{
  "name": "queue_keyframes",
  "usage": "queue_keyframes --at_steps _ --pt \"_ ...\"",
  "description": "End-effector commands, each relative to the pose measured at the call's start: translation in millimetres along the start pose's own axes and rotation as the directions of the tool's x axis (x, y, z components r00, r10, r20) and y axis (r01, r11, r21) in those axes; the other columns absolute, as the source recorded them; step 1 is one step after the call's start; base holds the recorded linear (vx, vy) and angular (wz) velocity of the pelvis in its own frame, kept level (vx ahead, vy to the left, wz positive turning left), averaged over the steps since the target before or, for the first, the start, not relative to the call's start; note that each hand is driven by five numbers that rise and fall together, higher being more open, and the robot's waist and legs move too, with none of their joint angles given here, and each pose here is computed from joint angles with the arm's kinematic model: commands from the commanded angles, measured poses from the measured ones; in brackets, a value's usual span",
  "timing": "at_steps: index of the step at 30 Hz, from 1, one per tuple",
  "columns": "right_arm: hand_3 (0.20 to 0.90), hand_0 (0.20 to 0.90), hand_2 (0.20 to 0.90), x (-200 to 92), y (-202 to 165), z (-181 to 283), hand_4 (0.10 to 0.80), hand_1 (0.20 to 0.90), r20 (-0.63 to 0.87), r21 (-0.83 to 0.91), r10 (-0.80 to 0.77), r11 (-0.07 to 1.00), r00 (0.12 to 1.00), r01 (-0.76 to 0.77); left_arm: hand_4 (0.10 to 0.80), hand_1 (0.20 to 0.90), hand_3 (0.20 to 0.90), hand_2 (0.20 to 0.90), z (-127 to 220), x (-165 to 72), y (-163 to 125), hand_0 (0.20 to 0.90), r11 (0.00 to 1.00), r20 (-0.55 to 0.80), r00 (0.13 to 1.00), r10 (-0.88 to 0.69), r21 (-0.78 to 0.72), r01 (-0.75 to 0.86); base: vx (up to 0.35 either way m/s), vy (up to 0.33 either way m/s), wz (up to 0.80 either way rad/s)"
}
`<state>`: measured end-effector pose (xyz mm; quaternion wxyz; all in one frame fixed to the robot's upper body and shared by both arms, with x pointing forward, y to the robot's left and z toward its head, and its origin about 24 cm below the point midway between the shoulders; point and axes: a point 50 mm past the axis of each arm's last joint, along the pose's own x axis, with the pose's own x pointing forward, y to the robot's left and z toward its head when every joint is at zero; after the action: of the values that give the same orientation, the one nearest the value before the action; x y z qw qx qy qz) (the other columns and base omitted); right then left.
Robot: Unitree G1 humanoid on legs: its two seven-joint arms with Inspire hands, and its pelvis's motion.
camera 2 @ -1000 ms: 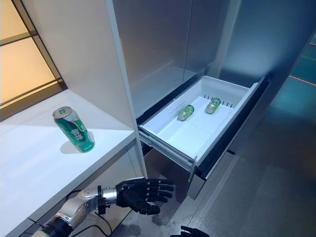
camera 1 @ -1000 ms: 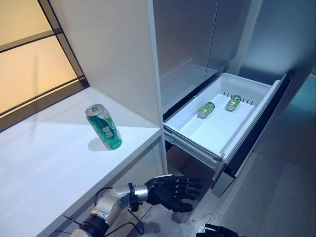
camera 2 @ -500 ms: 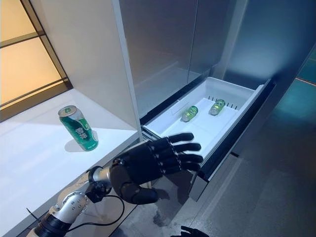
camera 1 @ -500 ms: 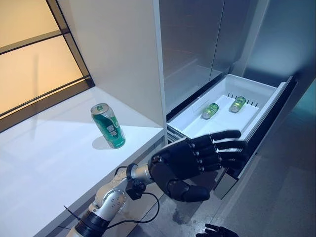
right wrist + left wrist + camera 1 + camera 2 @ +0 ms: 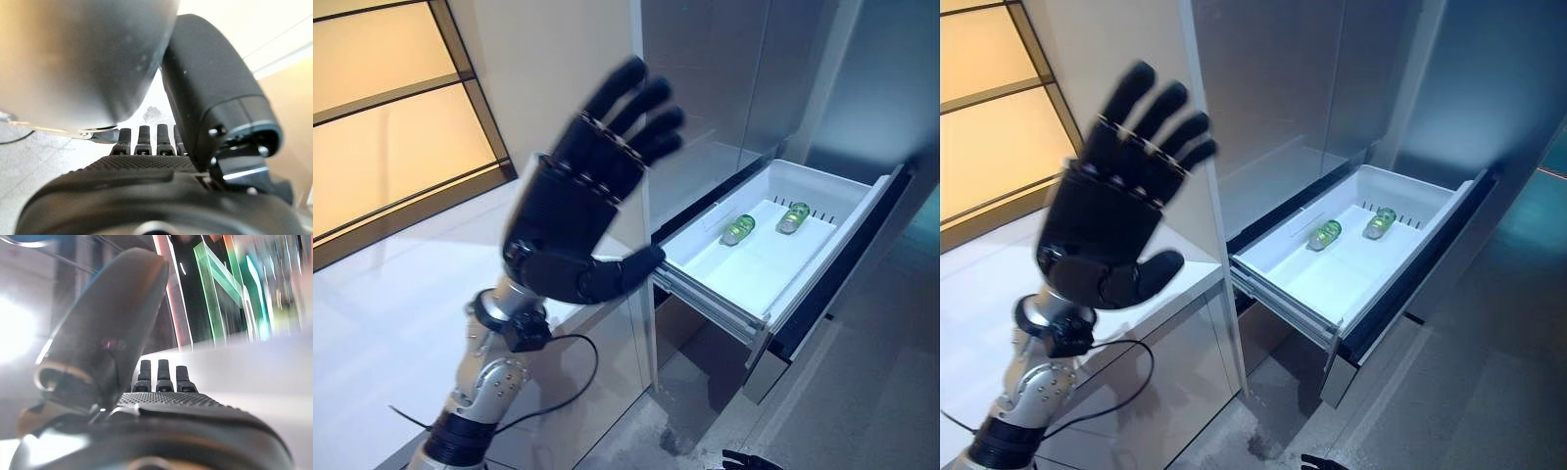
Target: Put drinks into fridge and close the fridge
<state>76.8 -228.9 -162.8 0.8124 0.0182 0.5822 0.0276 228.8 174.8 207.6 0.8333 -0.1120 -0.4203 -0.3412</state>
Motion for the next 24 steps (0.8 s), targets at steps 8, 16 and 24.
queue_keyframes --at_steps 8,16,24 --pt "0.900 0.900 0.900 6.5 25.0 -1.8 0.800 0.900 -0.049 -0.065 0.066 0.995 0.997 -0.069 0.800 0.900 0.900 0.900 46.1 17.6 27.2 0.900 0.928 0.213 0.959 0.185 0.284 -0.242 0.002 -0.001 0.02" --pt "0.900 0.900 0.900 5.6 23.5 -2.4 0.800 0.900 -0.060 -0.058 0.062 0.996 0.996 -0.066 0.800 0.900 0.900 0.900 34.6 -0.9 53.8 0.900 0.860 0.121 0.908 0.402 0.292 -0.420 0.000 0.000 0.00" --pt "0.900 0.900 0.900 3.6 16.1 2.1 0.800 0.900 -0.060 -0.062 0.056 0.996 0.997 -0.060 0.800 0.900 0.900 0.900 17.1 -17.4 73.9 0.900 0.854 -0.073 0.876 0.477 0.277 -0.441 0.000 0.000 0.00"
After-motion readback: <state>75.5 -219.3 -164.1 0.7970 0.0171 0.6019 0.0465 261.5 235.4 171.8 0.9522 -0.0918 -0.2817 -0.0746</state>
